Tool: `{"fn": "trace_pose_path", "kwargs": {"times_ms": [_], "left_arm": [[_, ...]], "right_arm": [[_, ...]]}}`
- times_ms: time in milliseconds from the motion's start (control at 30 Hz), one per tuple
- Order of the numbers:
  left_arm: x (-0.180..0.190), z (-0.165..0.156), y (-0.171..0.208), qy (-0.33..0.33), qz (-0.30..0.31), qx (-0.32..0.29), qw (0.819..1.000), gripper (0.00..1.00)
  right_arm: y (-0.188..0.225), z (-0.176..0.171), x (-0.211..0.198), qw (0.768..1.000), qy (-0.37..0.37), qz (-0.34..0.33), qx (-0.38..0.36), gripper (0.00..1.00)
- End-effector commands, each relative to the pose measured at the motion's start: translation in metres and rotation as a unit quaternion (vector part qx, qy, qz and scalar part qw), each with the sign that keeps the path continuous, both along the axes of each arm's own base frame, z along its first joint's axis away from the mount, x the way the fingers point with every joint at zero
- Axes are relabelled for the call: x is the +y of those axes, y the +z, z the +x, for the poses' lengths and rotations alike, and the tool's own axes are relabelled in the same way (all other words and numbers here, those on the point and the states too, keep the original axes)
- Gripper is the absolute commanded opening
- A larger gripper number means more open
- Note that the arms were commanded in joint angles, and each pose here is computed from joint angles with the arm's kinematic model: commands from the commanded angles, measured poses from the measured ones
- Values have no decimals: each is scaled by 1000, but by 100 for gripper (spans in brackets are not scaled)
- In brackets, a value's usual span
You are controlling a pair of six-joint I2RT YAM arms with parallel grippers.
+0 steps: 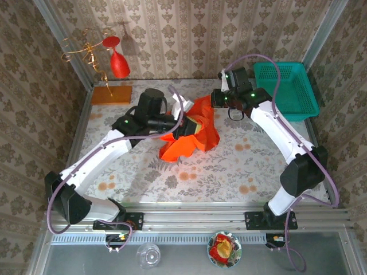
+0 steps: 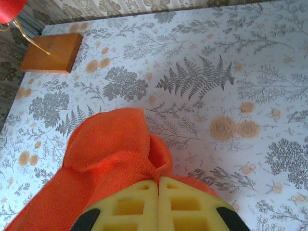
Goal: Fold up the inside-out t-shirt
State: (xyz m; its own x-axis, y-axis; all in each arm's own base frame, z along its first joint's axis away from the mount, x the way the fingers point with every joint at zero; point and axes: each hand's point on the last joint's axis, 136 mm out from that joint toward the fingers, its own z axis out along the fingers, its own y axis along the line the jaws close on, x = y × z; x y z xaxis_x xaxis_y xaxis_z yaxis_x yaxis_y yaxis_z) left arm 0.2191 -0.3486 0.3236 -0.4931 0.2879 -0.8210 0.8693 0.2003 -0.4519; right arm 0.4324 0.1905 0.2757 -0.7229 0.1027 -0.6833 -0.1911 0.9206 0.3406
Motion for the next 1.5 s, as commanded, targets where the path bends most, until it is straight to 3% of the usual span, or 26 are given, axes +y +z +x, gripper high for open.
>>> {"fn": "trace_pose_path", "kwargs": {"times_ms": [0,100,200,433,667,833,1067,1267,1467], "left_arm": [[-8,5,-9,-14,18,-8,1000,24],[8,33,-25,65,63,-38,995,38],[29,55,-38,122,83,-33,988,40],[67,85,-87,204,128,37,970,41],[92,107,-137,258,140,124,948,41],[107,118,-172,281,146,168,934,42],[122,113,-196,294,145,202,923,43],[137,109,-207,309,144,217,915,43],[158,106,-208,333,136,223,906,43]], "right_arm": [[31,-9,-8,1000,7,4,-25,0],[26,-16,-18,1000,0,-13,-16,17],[19,-25,-24,1000,-5,-24,-2,27],[-13,-59,-13,998,14,-36,50,35],[-76,-98,55,986,95,-72,119,40],[-116,-95,89,976,112,-119,142,45],[-171,-79,101,957,108,-204,175,54],[-189,-63,114,950,114,-224,187,45],[-193,-45,142,951,133,-206,189,12]]}}
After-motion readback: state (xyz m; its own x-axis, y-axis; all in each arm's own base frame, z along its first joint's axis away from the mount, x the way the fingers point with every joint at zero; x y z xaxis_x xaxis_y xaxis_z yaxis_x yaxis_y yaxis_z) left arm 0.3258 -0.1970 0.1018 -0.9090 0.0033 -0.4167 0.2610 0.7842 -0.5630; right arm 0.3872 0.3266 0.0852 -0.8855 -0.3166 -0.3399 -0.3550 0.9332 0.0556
